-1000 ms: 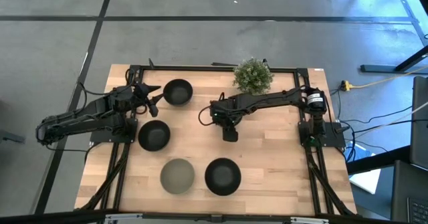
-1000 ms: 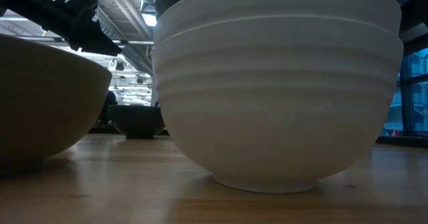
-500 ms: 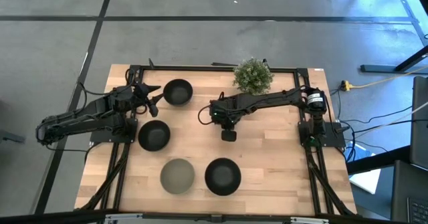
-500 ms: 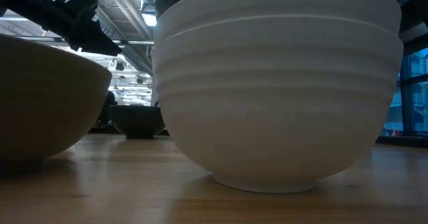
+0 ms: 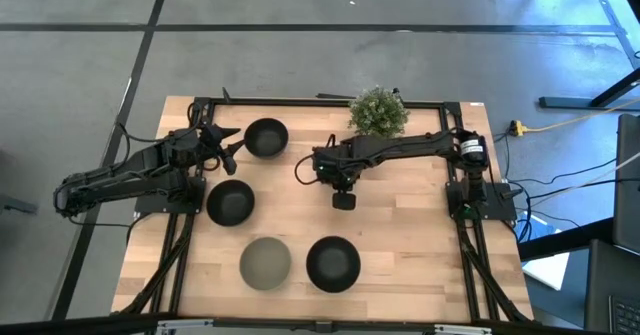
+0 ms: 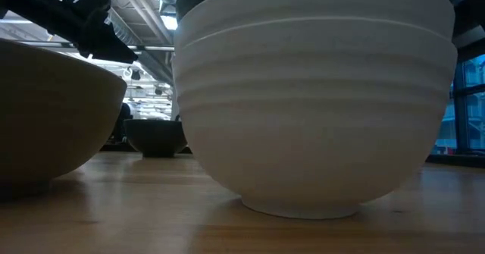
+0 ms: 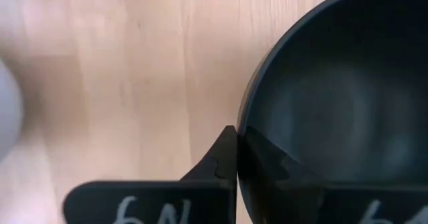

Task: Nest bowls inside each other
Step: Stack the black bowl on top of the black bowl

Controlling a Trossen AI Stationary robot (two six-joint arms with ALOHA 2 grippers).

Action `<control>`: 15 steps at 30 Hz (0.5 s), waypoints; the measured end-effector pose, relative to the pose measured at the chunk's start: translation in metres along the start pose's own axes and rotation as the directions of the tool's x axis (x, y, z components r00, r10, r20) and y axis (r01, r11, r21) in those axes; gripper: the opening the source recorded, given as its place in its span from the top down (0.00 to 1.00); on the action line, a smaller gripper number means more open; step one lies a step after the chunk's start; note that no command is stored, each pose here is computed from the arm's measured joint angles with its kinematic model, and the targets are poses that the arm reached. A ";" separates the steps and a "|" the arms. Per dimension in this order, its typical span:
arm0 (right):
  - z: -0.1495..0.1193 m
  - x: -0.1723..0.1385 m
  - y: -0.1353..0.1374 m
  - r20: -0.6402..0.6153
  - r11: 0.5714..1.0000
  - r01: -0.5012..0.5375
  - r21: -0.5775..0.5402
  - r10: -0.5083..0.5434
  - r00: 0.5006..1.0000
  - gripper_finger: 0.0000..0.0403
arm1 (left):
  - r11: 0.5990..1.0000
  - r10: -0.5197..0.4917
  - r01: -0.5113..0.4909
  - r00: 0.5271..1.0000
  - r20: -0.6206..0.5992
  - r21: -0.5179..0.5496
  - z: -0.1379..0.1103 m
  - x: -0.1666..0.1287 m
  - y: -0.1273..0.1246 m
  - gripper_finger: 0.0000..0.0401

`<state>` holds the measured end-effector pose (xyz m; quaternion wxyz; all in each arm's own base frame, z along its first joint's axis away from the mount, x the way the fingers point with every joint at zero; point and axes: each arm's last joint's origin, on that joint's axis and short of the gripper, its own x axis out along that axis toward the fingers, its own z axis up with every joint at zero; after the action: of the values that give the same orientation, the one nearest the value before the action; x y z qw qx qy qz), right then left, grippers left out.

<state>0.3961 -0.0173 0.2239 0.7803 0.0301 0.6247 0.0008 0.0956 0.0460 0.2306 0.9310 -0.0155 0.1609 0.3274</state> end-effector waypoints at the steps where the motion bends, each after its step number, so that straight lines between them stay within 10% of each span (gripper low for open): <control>1: 0.002 -0.005 0.002 0.003 1.000 0.003 -0.005 -0.003 1.000 0.98 | 1.000 0.000 0.000 1.000 0.000 0.000 0.000 0.000 0.000 0.57; 15: 0.027 -0.079 0.068 0.189 0.996 0.033 -0.077 -0.018 0.982 0.98 | 1.000 0.017 -0.017 1.000 0.000 0.006 0.000 0.000 0.001 0.57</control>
<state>0.4074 0.0459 0.3096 0.8363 -0.0090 0.5481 0.0130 0.0953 0.0464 0.2306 0.9281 -0.0114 0.1620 0.3349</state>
